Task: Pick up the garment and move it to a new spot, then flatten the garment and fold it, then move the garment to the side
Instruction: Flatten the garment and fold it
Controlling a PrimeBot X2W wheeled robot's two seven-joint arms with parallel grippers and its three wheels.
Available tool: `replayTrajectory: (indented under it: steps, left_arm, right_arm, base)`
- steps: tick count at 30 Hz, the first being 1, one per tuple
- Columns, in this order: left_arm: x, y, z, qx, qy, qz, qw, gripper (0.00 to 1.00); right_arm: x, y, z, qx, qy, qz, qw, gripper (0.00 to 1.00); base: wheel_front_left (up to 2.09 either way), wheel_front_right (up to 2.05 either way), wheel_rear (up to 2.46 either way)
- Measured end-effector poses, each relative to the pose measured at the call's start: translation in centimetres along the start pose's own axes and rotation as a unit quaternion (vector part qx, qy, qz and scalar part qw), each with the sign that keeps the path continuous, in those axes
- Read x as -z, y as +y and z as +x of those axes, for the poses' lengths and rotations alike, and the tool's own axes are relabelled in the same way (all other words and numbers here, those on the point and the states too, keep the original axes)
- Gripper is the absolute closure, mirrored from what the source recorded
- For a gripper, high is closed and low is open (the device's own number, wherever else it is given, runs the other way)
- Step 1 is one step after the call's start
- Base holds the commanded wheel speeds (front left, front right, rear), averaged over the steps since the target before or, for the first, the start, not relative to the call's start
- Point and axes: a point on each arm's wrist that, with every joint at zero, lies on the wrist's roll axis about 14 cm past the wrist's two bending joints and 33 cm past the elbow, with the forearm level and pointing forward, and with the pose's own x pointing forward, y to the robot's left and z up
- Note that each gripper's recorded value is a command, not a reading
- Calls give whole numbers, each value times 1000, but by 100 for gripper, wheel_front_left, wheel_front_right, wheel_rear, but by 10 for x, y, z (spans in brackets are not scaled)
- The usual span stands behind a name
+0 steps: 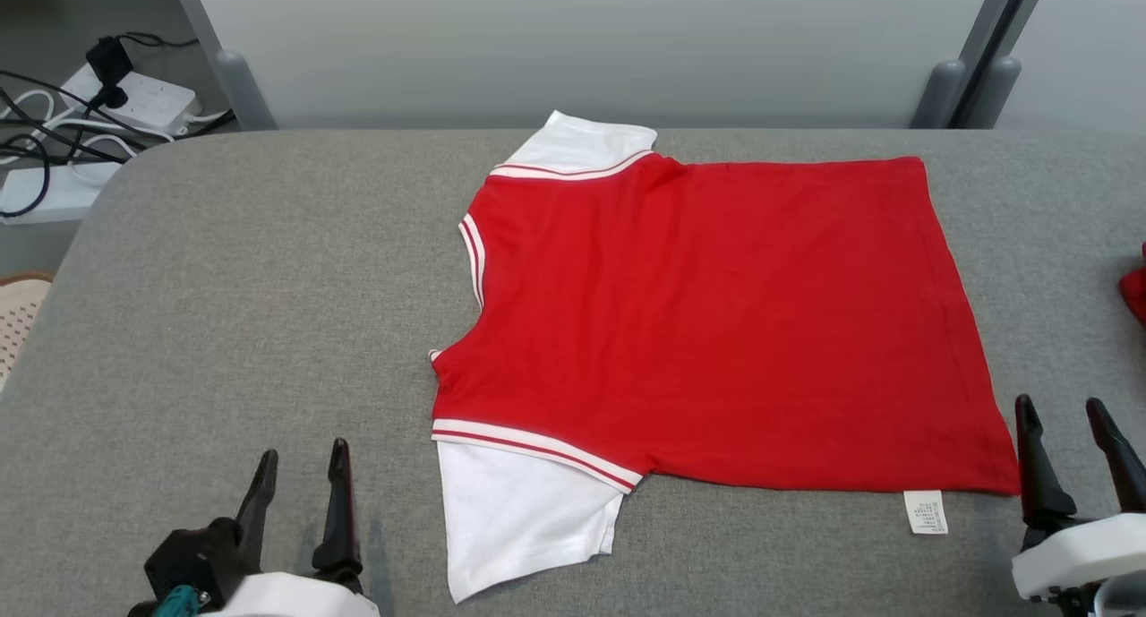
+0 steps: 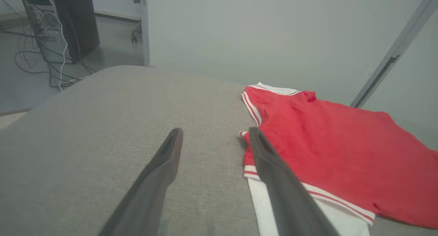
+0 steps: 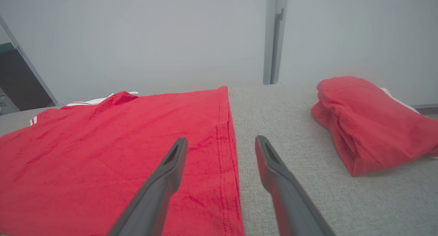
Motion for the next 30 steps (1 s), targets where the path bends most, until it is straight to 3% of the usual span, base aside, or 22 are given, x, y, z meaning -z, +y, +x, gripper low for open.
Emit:
replayTrajectory:
  steps: [4, 12, 21, 30]
  left_arm:
    - [-26, -5, 0, -4, -50, -40, 998, 0]
    - [-46, -34, -7, 56, -94, -28, 994, 0]
    - [-60, -59, -16, 102, -132, 15, 986, 0]
    - [-54, -58, -30, 97, -136, 20, 986, 0]
  right_arm:
    - [-23, 20, 2, -20, -42, 11, 999, 0]
    - [-66, 64, -5, -86, -110, 0, 990, 0]
    - [-70, 75, -28, -100, -121, -1, 988, 0]
    - [-63, 65, -48, -81, -117, 14, 990, 0]
  base:
    - [0, 0, 0]
    - [0, 0, 0]
    - [0, 0, 0]
    - [0, 0, 0]
